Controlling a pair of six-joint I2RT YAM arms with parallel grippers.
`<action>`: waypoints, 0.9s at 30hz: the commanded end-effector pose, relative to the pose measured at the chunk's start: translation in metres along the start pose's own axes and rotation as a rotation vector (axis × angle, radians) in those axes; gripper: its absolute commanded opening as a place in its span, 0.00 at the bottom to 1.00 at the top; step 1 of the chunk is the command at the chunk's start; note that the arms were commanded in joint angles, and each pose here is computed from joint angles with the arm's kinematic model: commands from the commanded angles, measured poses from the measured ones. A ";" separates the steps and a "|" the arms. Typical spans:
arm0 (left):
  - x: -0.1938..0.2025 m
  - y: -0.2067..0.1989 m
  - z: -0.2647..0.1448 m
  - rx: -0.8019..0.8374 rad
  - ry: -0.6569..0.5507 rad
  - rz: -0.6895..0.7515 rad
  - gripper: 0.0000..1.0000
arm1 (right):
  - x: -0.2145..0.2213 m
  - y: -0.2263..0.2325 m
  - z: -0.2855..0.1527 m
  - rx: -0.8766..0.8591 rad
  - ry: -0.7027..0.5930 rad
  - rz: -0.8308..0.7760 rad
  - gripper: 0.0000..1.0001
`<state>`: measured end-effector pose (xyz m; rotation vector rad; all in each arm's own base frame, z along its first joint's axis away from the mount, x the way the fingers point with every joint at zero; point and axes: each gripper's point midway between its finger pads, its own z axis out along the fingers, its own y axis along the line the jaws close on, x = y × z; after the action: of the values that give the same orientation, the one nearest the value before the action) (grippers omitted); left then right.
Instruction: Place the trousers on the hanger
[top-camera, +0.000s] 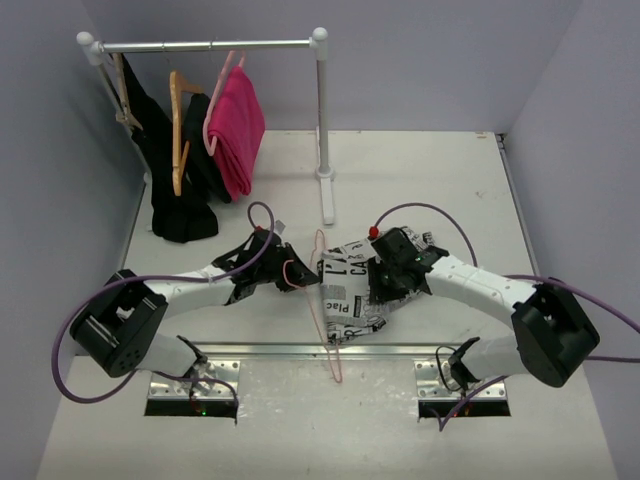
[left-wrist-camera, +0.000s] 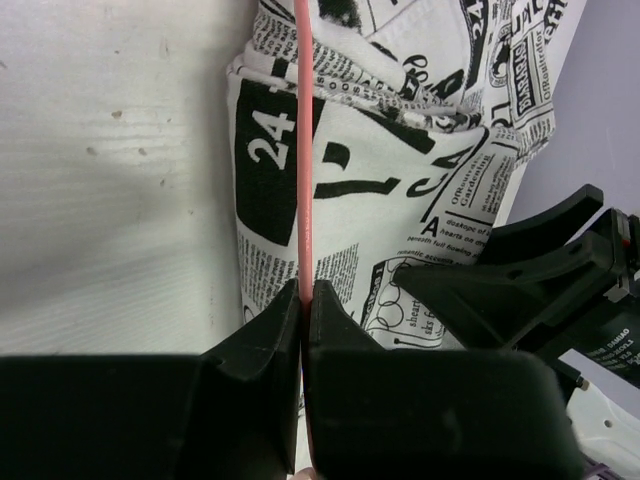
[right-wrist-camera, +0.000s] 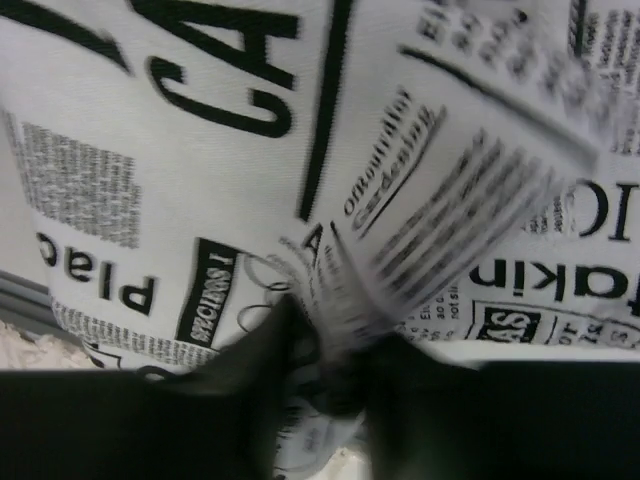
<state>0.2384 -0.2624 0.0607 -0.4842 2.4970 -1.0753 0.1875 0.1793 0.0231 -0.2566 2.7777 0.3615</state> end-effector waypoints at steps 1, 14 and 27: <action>0.004 0.030 -0.009 -0.086 -0.032 0.033 0.00 | -0.032 0.028 -0.012 -0.134 -0.100 -0.139 0.02; -0.012 0.090 -0.031 -0.336 -0.202 -0.012 0.00 | -0.095 0.071 -0.154 -0.172 -0.148 -0.341 0.00; -0.022 0.114 -0.045 -0.468 -0.252 0.065 0.00 | -0.130 -0.082 -0.144 0.380 -0.139 -0.084 0.00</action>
<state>0.2427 -0.2209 0.0663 -0.6235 2.3758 -0.8559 0.2516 0.1634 0.1637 -0.4973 2.6687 0.1829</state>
